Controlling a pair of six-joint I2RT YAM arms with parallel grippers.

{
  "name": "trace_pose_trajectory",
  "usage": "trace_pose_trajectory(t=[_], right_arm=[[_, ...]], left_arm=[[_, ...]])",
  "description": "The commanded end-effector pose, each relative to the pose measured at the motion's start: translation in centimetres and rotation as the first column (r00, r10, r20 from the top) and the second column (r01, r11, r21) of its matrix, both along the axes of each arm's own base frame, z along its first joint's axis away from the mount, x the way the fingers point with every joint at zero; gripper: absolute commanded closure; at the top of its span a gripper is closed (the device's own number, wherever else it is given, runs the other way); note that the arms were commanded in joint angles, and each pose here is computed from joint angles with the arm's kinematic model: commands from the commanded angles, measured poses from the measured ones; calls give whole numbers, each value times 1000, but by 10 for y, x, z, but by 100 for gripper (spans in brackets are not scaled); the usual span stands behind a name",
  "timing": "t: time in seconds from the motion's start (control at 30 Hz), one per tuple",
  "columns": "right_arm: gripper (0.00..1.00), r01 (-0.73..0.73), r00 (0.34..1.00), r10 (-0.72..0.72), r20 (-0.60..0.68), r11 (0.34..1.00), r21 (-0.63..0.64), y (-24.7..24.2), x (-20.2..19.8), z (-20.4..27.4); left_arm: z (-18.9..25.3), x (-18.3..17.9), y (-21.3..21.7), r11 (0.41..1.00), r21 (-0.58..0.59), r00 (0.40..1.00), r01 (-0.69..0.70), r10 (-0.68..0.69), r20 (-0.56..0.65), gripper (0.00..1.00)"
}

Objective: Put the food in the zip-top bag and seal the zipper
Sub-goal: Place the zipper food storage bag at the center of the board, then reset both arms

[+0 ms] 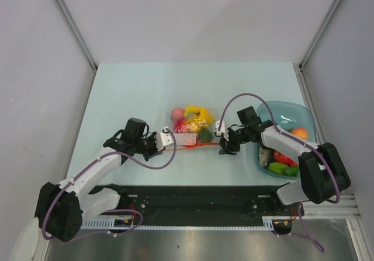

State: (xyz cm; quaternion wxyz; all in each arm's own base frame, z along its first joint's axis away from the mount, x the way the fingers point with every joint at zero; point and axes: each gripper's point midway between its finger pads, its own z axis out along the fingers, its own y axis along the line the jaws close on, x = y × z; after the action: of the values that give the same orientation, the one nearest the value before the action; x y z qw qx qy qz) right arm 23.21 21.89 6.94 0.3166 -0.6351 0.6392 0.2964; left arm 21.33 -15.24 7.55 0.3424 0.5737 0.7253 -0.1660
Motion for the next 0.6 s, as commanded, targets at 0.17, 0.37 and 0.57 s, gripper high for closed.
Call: trace_pose_trajectory(t=[0.17,0.37,0.57], right_arm=[[13,144,967,-172,187,978,154,-15,2,101],[0,342,854,-438,280,879,331,-37,32,173],[0,556,684,-701,203,681,476,-79,92,223]], left_arm=[[79,-10,-11,996,-87,1000,1,0,16,30],[166,21,-18,962,-240,981,-131,161,109,0],[228,92,-13,851,-390,921,-351,389,20,0]])
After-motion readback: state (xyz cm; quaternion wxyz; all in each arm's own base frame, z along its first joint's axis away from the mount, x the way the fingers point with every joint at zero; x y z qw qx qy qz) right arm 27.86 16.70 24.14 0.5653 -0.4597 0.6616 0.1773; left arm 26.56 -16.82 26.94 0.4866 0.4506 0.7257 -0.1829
